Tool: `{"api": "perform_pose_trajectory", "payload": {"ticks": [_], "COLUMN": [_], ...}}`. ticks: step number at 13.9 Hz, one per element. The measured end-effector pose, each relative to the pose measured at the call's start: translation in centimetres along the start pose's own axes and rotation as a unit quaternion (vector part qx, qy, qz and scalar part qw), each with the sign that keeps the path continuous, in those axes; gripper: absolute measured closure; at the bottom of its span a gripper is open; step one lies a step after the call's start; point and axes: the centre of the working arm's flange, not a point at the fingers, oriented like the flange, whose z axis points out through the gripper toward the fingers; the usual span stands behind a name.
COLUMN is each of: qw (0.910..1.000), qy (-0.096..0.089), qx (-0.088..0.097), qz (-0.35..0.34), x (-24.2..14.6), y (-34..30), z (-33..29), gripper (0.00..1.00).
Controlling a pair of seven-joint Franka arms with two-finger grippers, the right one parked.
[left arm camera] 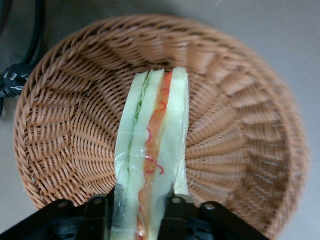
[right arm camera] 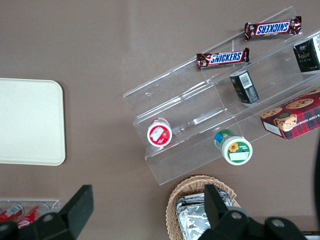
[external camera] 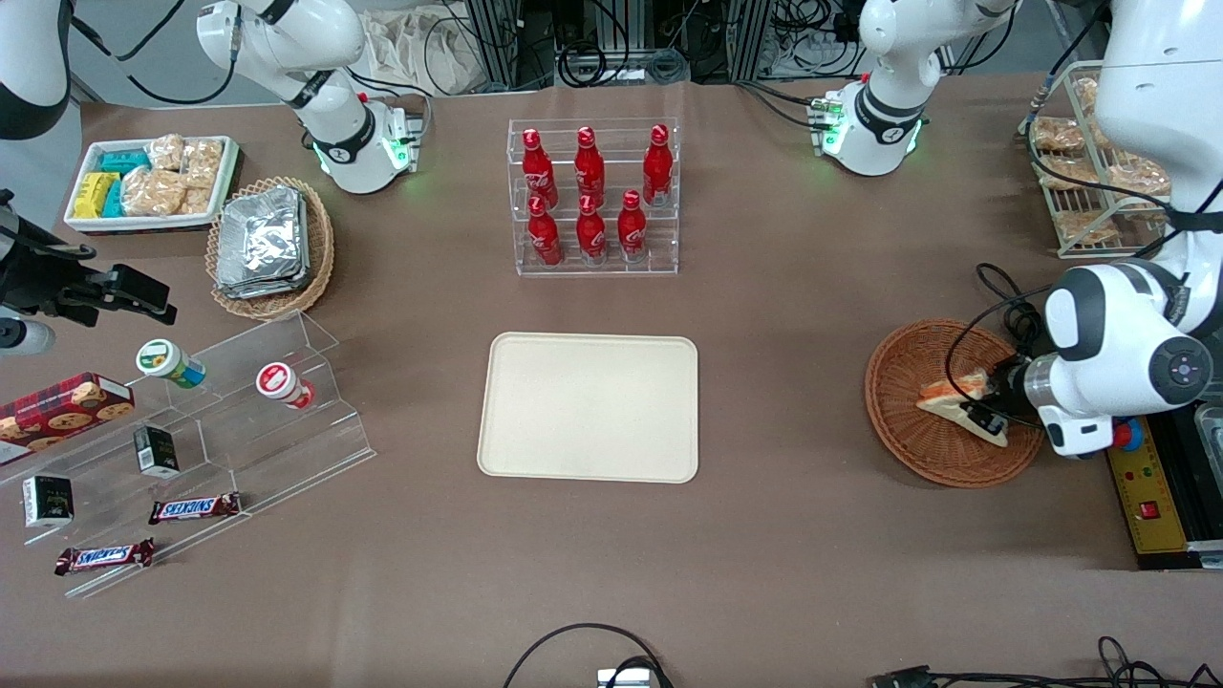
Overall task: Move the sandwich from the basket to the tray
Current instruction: 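Close the left gripper on the wrapped triangular sandwich, then lift the sandwich and carry it toward the cream tray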
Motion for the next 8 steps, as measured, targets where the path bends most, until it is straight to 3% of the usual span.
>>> {"api": "perform_pose_trajectory", "payload": {"ticks": [4,8], "qw": [0.9998,0.9971], "qy": [0.003,0.036], "qx": [0.006,-0.024], "qz": [0.017,0.063], "x": [-1.4,-6.4], "y": [2.8,7.3], "z": [-7.2,-17.3], "gripper": [0.75,0.81]}}
